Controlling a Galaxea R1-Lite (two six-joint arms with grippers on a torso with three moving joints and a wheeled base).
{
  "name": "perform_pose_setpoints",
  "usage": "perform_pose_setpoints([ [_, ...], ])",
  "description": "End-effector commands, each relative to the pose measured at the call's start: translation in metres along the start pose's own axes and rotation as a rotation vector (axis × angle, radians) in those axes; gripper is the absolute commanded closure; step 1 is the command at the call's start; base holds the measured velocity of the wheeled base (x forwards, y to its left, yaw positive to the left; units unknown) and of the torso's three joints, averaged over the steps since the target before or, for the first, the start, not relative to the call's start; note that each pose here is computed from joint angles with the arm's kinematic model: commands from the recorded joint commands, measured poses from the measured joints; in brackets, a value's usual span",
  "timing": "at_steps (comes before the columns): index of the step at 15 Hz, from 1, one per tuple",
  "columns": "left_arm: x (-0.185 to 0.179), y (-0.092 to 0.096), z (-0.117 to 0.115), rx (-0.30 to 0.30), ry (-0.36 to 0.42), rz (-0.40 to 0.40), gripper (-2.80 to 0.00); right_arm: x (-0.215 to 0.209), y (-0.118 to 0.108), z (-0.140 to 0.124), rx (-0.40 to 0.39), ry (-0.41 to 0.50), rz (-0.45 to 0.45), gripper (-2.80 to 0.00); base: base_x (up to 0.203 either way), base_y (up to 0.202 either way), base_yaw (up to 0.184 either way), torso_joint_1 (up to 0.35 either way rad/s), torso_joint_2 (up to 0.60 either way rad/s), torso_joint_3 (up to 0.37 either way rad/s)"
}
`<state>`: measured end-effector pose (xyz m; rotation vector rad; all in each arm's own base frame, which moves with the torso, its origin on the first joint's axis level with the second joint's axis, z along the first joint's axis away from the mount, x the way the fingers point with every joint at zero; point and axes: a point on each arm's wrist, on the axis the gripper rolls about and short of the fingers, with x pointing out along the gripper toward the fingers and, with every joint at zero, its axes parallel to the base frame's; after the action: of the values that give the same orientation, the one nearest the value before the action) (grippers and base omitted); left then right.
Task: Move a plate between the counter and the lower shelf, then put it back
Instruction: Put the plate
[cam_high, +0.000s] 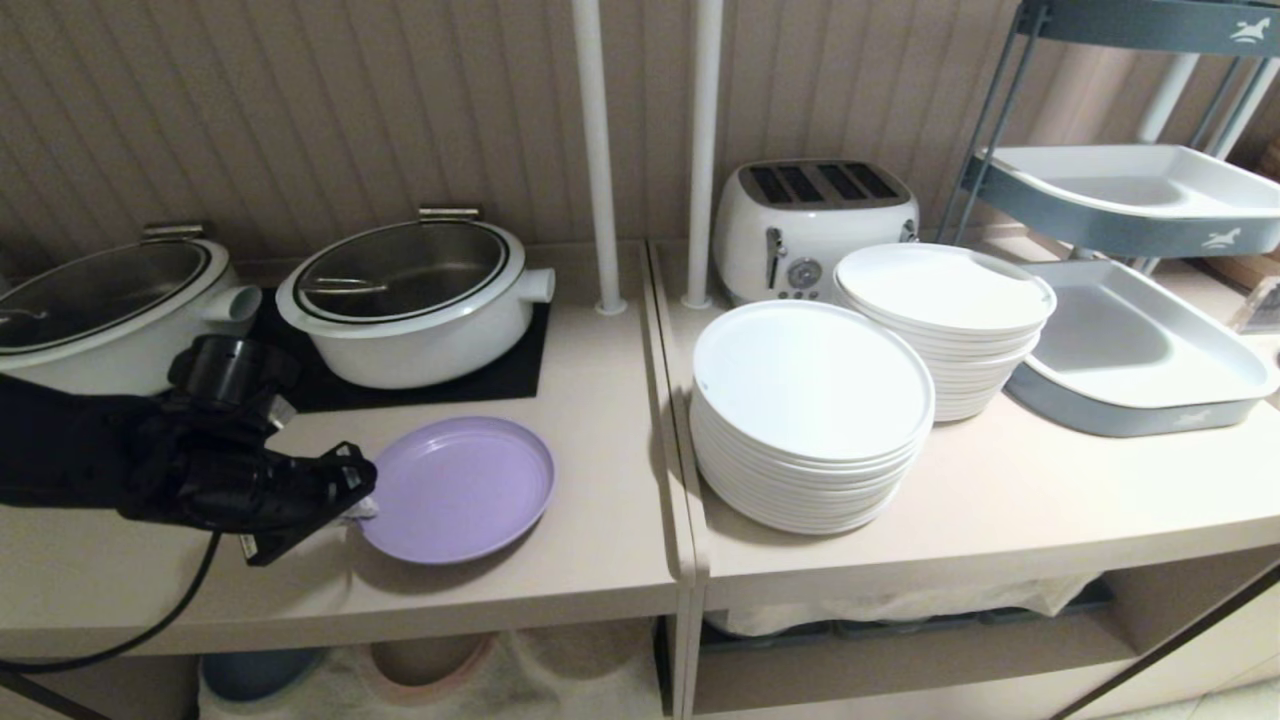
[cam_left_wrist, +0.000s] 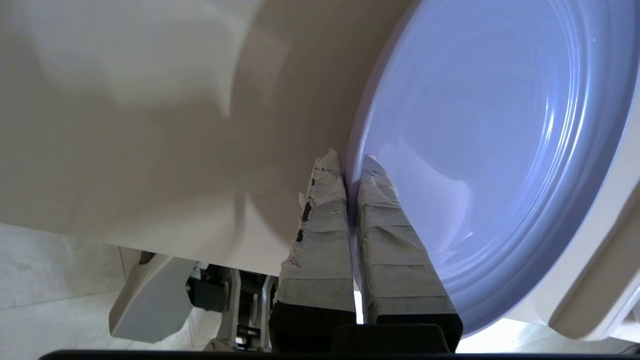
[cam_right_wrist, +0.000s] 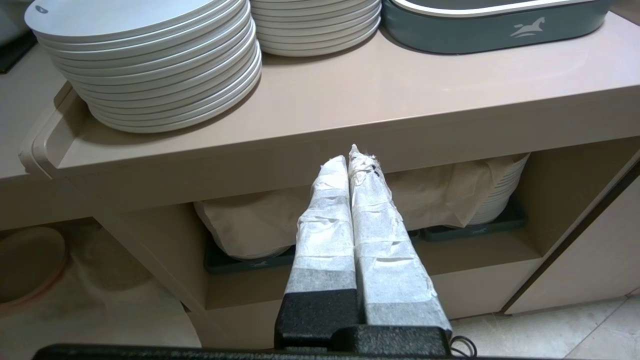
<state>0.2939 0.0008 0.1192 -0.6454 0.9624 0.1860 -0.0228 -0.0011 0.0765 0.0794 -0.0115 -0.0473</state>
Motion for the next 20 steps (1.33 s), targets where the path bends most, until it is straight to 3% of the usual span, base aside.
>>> perform_pose_setpoints([
  [1, 0.0025, 0.0018, 0.0005, -0.009, 0.006, 0.007, 0.00, 0.0000, 0.0000, 0.0001, 0.001, -0.001, -0.001, 0.00, 0.000, 0.000, 0.000, 0.000, 0.00, 0.000],
  [20, 0.0048, 0.0037, 0.0008, -0.014, 0.011, 0.013, 0.00, -0.0001, 0.0000, 0.0005, 0.001, -0.002, -0.001, 0.00, 0.000, 0.000, 0.000, 0.000, 0.00, 0.000],
])
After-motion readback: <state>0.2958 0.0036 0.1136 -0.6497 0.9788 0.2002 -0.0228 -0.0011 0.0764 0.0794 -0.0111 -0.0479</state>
